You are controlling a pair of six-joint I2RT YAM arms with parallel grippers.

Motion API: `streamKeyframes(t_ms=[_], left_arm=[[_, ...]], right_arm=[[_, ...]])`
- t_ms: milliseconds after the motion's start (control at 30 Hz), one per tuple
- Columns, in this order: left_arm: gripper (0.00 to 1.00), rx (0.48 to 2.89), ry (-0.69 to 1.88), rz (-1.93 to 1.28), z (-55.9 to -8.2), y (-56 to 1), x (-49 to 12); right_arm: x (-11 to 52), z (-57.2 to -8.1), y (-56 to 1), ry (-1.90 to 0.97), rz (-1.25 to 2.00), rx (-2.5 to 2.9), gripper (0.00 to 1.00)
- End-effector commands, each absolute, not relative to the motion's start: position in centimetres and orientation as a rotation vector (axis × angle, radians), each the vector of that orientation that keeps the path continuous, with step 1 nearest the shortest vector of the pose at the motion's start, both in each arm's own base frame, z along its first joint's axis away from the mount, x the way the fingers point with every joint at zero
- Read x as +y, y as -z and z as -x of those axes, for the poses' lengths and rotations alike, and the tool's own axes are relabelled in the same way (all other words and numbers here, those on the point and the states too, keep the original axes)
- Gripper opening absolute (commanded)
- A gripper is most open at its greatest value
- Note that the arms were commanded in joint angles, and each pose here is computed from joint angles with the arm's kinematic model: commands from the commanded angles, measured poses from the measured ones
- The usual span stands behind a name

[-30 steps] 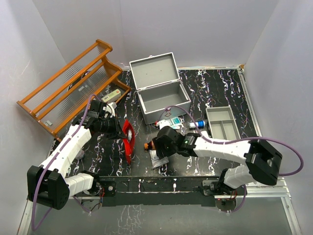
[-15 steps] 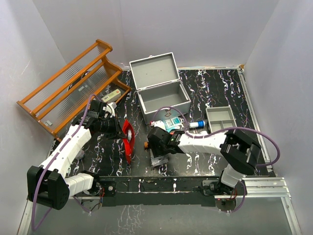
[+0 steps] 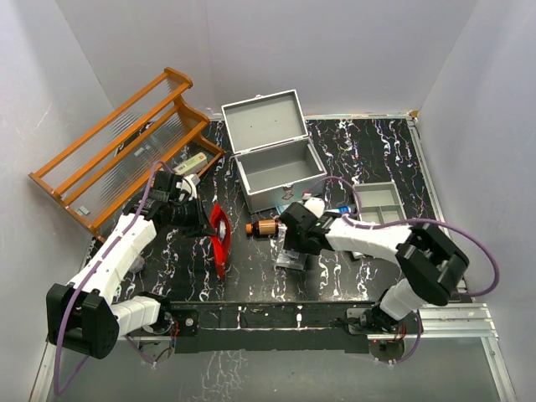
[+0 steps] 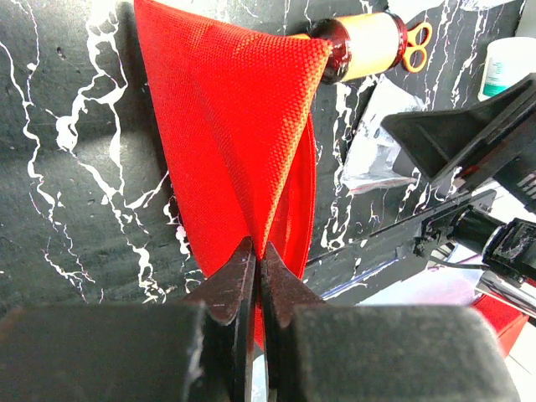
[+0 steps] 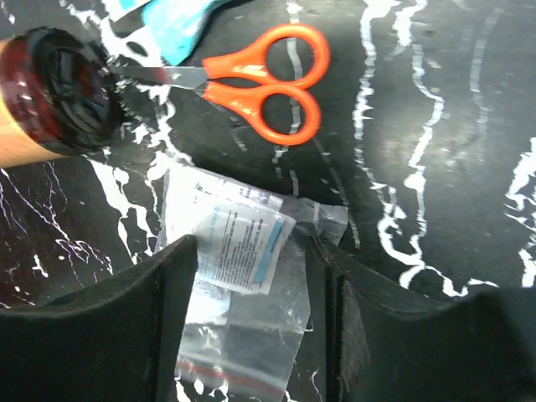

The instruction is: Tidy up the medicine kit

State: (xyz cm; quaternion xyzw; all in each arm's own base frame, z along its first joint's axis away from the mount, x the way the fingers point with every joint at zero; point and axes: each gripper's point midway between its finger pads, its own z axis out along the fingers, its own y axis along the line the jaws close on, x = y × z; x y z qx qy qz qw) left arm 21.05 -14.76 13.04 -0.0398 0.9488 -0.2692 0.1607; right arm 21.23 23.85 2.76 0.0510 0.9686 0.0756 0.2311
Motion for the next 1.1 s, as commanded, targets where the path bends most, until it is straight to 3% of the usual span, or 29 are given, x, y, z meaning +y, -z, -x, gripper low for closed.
streamKeyframes(t_ms=[0,133,467,767,1067], left_arm=[[0.0,2.661,0.801,0.076,-21.5,-14.2,-15.2],[0.0,2.662,0.805,0.066,-21.5,-14.3,-15.3],[0.0,2.665,0.818,0.04,-21.3,-14.3,-15.4],[0.0,2.665,0.829,0.028,-21.3,-14.5,-15.5],[0.0,2.672,0.844,0.014,-21.1,-14.4,-15.7]], right_arm=[[24.1,-22.2,-5.7,-0.408,-0.375,2.608,0.56],[24.3,-24.3,-9.6,-0.5,-0.26,2.513,0.65],[21.5,-24.4,-8.2,-0.429,0.61,2.46,0.61],[23.6,-24.5,-6.0,-0.515,0.692,2.573,0.59],[22.8,-23.2,-2.9,-0.484,0.671,2.698,0.47]])
